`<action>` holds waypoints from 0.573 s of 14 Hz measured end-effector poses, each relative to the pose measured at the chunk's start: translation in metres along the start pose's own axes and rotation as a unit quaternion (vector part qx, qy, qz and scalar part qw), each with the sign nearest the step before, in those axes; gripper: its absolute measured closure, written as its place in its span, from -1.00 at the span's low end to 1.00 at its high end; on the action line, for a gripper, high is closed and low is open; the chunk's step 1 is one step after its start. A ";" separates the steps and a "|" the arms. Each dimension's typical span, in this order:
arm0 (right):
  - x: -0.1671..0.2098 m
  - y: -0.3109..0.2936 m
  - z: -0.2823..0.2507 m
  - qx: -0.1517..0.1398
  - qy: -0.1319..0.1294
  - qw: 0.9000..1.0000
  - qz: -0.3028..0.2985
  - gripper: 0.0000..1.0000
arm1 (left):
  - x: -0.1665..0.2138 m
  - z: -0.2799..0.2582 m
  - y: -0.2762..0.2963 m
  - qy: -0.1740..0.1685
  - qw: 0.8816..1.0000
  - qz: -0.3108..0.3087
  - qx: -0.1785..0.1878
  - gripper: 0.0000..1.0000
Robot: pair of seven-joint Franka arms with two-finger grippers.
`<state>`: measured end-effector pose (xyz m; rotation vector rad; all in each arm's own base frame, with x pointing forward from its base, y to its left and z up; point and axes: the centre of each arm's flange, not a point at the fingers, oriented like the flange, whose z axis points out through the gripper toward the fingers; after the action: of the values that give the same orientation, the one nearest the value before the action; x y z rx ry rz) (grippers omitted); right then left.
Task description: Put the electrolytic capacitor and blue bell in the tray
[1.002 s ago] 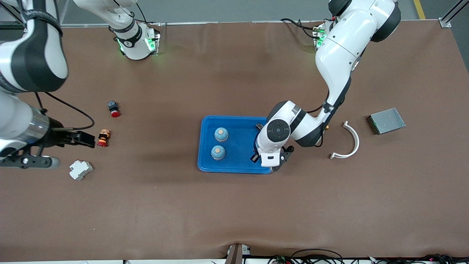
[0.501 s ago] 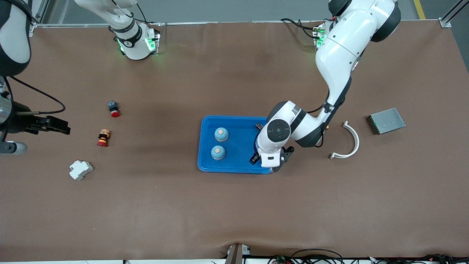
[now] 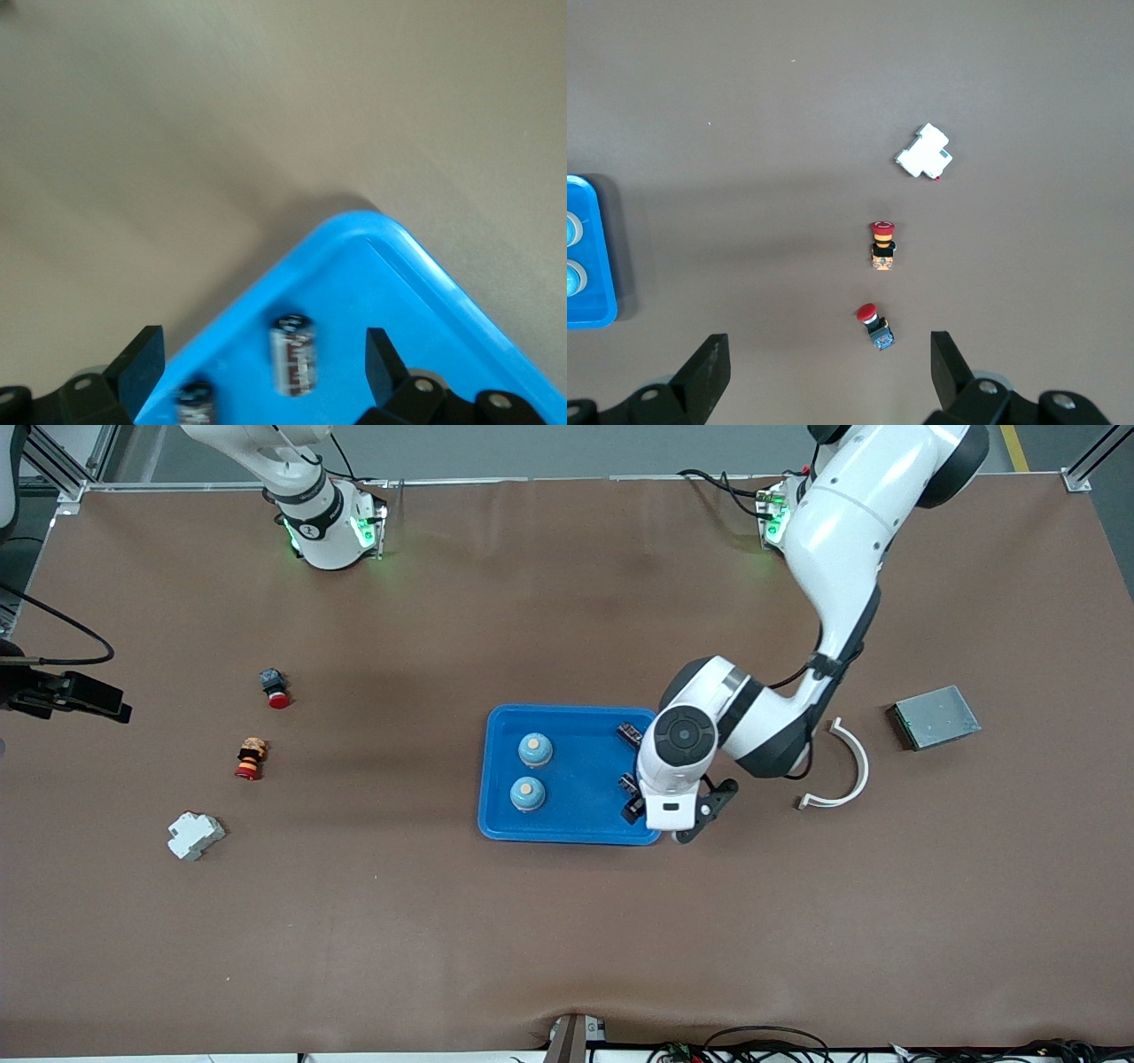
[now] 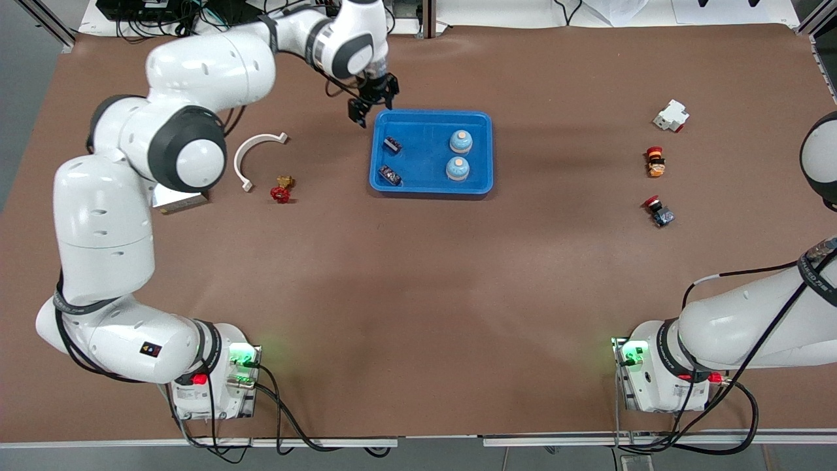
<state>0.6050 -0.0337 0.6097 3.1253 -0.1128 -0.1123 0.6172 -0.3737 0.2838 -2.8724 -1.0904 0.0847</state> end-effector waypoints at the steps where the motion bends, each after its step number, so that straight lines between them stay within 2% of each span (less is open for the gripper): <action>1: -0.004 0.001 -0.002 0.000 0.001 1.000 0.001 -1.00 | 0.009 -0.017 -0.007 0.000 1.000 0.011 0.004 -1.00; 4: -0.019 0.002 -0.011 0.001 0.004 1.000 0.001 -1.00 | 0.037 -0.059 -0.036 -0.014 0.998 0.055 0.026 -1.00; 8: -0.035 0.003 -0.019 0.003 0.009 1.000 0.001 -1.00 | 0.088 -0.113 -0.097 -0.059 0.987 0.135 0.063 -1.00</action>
<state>0.5712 -0.0340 0.6308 3.1312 -0.1150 -0.0849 0.6277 -0.2481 0.4021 -2.9110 -0.6744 0.3298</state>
